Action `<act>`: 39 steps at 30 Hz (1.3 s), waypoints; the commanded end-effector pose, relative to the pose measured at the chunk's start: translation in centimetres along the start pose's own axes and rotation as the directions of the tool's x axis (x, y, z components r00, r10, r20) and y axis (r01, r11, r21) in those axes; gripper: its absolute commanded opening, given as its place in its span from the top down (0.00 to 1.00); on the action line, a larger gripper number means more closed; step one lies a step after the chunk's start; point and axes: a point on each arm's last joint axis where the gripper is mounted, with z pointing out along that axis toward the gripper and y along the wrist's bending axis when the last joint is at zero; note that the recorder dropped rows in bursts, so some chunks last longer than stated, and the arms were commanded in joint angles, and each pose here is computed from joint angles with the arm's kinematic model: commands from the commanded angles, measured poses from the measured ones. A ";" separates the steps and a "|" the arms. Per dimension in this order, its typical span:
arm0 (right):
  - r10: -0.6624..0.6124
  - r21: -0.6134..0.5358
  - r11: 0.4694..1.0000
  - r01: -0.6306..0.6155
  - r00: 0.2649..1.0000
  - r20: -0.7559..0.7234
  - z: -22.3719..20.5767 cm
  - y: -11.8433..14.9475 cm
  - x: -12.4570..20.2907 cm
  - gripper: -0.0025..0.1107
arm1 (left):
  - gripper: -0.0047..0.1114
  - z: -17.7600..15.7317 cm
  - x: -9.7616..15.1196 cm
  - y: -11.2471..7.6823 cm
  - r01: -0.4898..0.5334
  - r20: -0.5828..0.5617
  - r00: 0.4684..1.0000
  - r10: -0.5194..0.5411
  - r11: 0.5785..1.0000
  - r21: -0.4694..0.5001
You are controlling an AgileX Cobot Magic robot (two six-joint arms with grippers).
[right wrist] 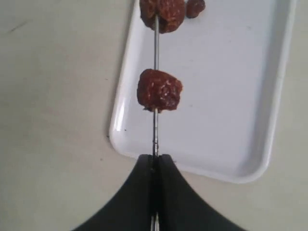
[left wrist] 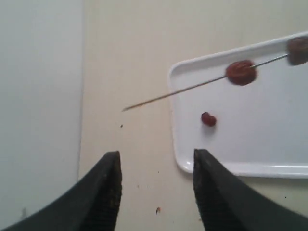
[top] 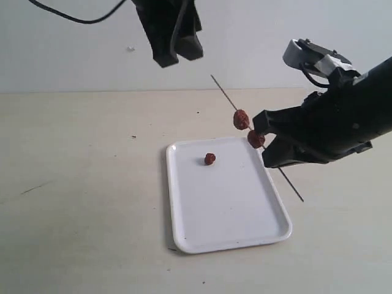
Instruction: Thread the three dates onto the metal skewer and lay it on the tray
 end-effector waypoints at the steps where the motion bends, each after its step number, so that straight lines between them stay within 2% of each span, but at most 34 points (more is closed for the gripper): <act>1: -0.039 0.108 0.994 0.034 0.998 0.051 -2.0 -0.5 0.7 0.98 | 0.60 -2.1 1.3 1.6 0.316 -0.060 0.940 -0.336 0.924 -0.215; 2: -0.046 0.132 0.990 0.040 0.998 0.049 -2.4 -0.6 0.9 0.98 | 0.62 -2.2 1.7 1.9 0.397 -0.060 0.903 -0.424 0.882 -0.254; 4: -0.064 0.194 0.980 0.054 0.997 0.047 -3.6 -0.8 1.4 0.98 | 0.64 -1.9 2.3 2.3 0.522 -0.041 0.833 -0.552 0.808 -0.274; 7: -0.074 0.252 0.966 0.056 0.995 0.062 -5.1 -1.0 1.9 0.98 | 0.60 -0.6 3.1 2.5 0.577 -0.060 0.789 -0.611 0.771 -0.269; 9: -0.080 0.269 0.961 0.059 0.994 0.070 -5.9 -0.9 2.2 0.98 | 0.56 0.7 3.5 2.6 0.560 -0.089 0.796 -0.599 0.784 -0.266; 12: -0.085 0.269 0.961 0.063 0.994 0.068 -6.7 -0.7 2.7 0.98 | 0.54 3.0 4.1 2.8 0.395 -0.173 0.879 -0.445 0.881 -0.260; 13: -0.083 0.269 0.961 0.064 0.995 0.060 -6.9 -0.7 2.9 0.98 | 0.54 3.8 4.3 2.8 0.360 -0.195 0.891 -0.410 0.900 -0.246; 16: -0.094 0.273 0.958 0.086 0.995 0.016 -6.9 -0.7 3.3 0.98 | 0.54 6.4 4.6 2.7 0.339 -0.202 0.901 -0.385 0.913 -0.229; 18: -0.096 0.275 0.957 0.095 0.995 -0.010 -6.9 -0.8 3.5 0.98 | 0.54 8.3 4.2 2.2 0.379 -0.171 0.895 -0.413 0.904 -0.198; 20: -0.096 0.275 0.956 0.097 0.995 -0.015 -6.9 -0.8 3.5 0.98 | 0.54 10.0 4.0 1.6 0.509 -0.134 0.837 -0.531 0.844 -0.168; 22: -0.115 0.277 0.954 0.116 0.993 -0.020 -6.9 -0.8 3.5 0.98 | 0.54 11.7 3.9 0.8 0.584 -0.141 0.788 -0.600 0.800 -0.136; 24: -0.114 0.275 0.955 0.115 0.993 -0.020 -6.9 -0.8 3.5 0.98 | 0.54 13.2 4.0 -0.1 0.668 -0.168 0.718 -0.676 0.736 -0.107; 29: -0.127 0.275 0.953 0.128 0.992 -0.022 -6.9 -0.8 3.5 0.98 | 0.54 16.1 5.1 -1.7 0.783 -0.273 0.566 -0.778 0.611 -0.117; 30: -0.140 0.273 0.952 0.141 0.990 -0.022 -6.9 -0.8 3.5 0.98 | 0.54 17.0 5.5 -2.1 0.814 -0.293 0.517 -0.804 0.568 -0.122; 32: -0.155 0.272 0.950 0.156 0.988 -0.024 -6.8 -0.8 3.4 0.98 | 0.54 18.3 5.7 -2.9 0.846 -0.323 0.475 -0.819 0.526 -0.090; 33: -0.162 0.271 0.949 0.162 0.986 -0.023 -6.8 -0.7 3.4 0.98 | 0.54 18.9 5.7 -3.3 0.851 -0.336 0.466 -0.818 0.518 -0.080; 34: -0.165 0.271 0.949 0.162 0.986 -0.015 -6.8 -0.7 3.3 0.98 | 0.54 19.1 5.5 -3.6 0.840 -0.344 0.493 -0.799 0.540 -0.050; 35: -0.172 0.271 0.948 0.169 0.985 -0.013 -6.8 -0.7 3.3 0.98 | 0.54 19.1 5.4 -3.6 0.809 -0.347 0.541 -0.766 0.586 -0.032; 36: -0.181 0.271 0.946 0.176 0.983 -0.005 -6.8 -0.7 3.2 0.98 | 0.54 19.1 4.9 -3.8 0.682 -0.329 0.697 -0.637 0.731 0.031; 37: -0.186 0.271 0.946 0.180 0.982 -0.002 -6.8 -0.7 3.2 0.98 | 0.54 19.2 4.8 -3.7 0.597 -0.313 0.773 -0.552 0.799 0.065; 38: -0.187 0.271 0.946 0.180 0.982 0.001 -6.8 -0.7 3.1 0.98 | 0.54 19.2 4.5 -3.6 0.348 -0.259 0.916 -0.305 0.927 0.138; 39: -0.196 0.271 0.944 0.188 0.981 0.001 -6.8 -0.7 3.1 0.98 | 0.54 19.2 4.4 -3.7 0.173 -0.221 0.966 -0.131 0.967 0.185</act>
